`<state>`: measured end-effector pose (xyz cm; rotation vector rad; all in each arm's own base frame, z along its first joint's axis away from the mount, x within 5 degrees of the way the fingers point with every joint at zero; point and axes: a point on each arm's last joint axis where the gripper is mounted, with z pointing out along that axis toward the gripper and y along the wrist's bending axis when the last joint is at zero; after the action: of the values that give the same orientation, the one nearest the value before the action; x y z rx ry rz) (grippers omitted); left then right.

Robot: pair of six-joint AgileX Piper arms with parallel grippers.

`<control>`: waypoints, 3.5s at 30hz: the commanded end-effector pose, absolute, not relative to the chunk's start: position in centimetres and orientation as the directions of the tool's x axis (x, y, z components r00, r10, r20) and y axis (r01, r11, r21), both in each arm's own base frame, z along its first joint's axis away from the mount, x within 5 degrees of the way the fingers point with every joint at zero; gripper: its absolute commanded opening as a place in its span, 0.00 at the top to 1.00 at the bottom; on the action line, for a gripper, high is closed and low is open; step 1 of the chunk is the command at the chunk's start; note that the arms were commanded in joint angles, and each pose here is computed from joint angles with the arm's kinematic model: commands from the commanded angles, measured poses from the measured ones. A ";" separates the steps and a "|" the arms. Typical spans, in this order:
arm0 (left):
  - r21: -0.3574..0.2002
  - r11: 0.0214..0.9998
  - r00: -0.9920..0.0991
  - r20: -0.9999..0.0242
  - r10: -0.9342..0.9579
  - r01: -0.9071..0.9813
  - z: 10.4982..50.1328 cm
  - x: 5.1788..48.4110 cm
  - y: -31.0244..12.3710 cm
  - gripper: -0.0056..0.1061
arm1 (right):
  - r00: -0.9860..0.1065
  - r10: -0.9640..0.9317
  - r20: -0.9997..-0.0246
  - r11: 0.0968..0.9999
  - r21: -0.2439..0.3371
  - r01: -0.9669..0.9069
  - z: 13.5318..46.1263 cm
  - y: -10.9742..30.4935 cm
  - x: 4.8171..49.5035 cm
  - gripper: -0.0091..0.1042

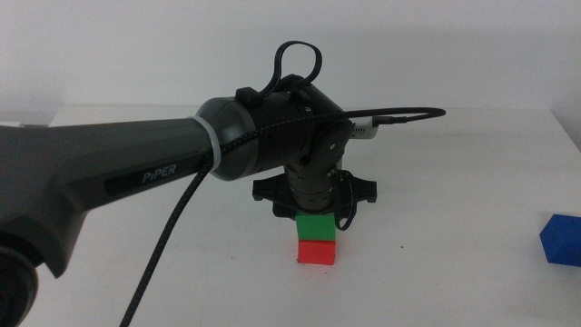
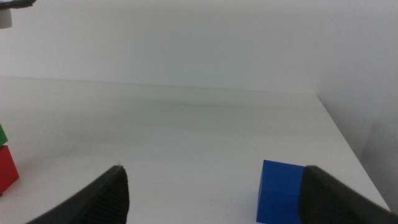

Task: Stack red cubes first, then green, then blue cubes in a specific spot.

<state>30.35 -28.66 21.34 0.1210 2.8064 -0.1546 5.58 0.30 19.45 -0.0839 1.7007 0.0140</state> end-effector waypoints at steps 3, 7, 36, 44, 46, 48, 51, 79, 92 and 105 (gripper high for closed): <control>-0.102 0.988 -0.949 -0.306 0.077 0.113 20.9 30.3 -28.9 0.86 | -0.118 -0.053 -0.992 0.997 -0.046 -0.055 19.4 0.2 5.6 0.10; -0.103 0.988 -0.949 -0.305 0.079 0.115 20.9 30.3 -28.9 0.81 | -0.118 -0.053 -0.992 0.997 -0.046 -0.055 19.4 0.2 5.6 0.10; -0.100 0.706 -0.462 -0.818 0.343 0.701 45.4 11.0 -11.7 0.11 | -0.118 -0.053 -0.992 0.997 -0.046 -0.055 19.4 0.2 5.6 0.10; -0.100 0.701 -0.423 -0.854 0.304 0.706 46.5 9.1 -9.8 0.11 | -0.118 -0.053 -0.992 0.997 -0.046 -0.055 19.4 0.2 5.6 0.10; -0.100 0.701 -0.420 -0.856 0.301 0.706 46.5 9.1 -9.8 0.11 | -0.118 -0.053 -0.992 0.997 -0.046 -0.055 19.4 0.2 5.6 0.10; -0.100 0.701 -0.418 -0.858 0.298 0.706 46.6 9.1 -9.8 0.11 | -0.118 -0.053 -0.992 0.997 -0.046 -0.055 19.4 0.2 5.6 0.10; -0.100 0.701 -0.416 -0.860 0.296 0.706 46.6 9.1 -9.8 0.11 | -0.038 -0.051 -0.998 0.997 -0.049 -0.055 20.2 0.3 5.6 0.10; -0.100 0.701 -0.416 -0.860 0.296 0.706 46.6 9.1 -9.8 0.11 | -0.478 0.161 -0.864 0.985 0.168 0.029 35.1 1.1 17.9 0.10; -0.100 0.701 -0.416 -0.860 0.296 0.706 46.6 9.1 -9.8 0.11 | -0.311 0.171 -0.935 0.983 0.181 -0.002 36.6 1.1 18.7 0.10; -0.100 0.701 -0.416 -0.860 0.296 0.706 46.6 9.1 -9.8 0.11 | -0.848 0.140 -0.511 0.986 -0.009 0.168 31.2 -1.1 21.8 0.10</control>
<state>9.19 -9.86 46.44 0.7747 2.0224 -0.5639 21.13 -0.22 32.17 0.1935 2.4922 -0.0146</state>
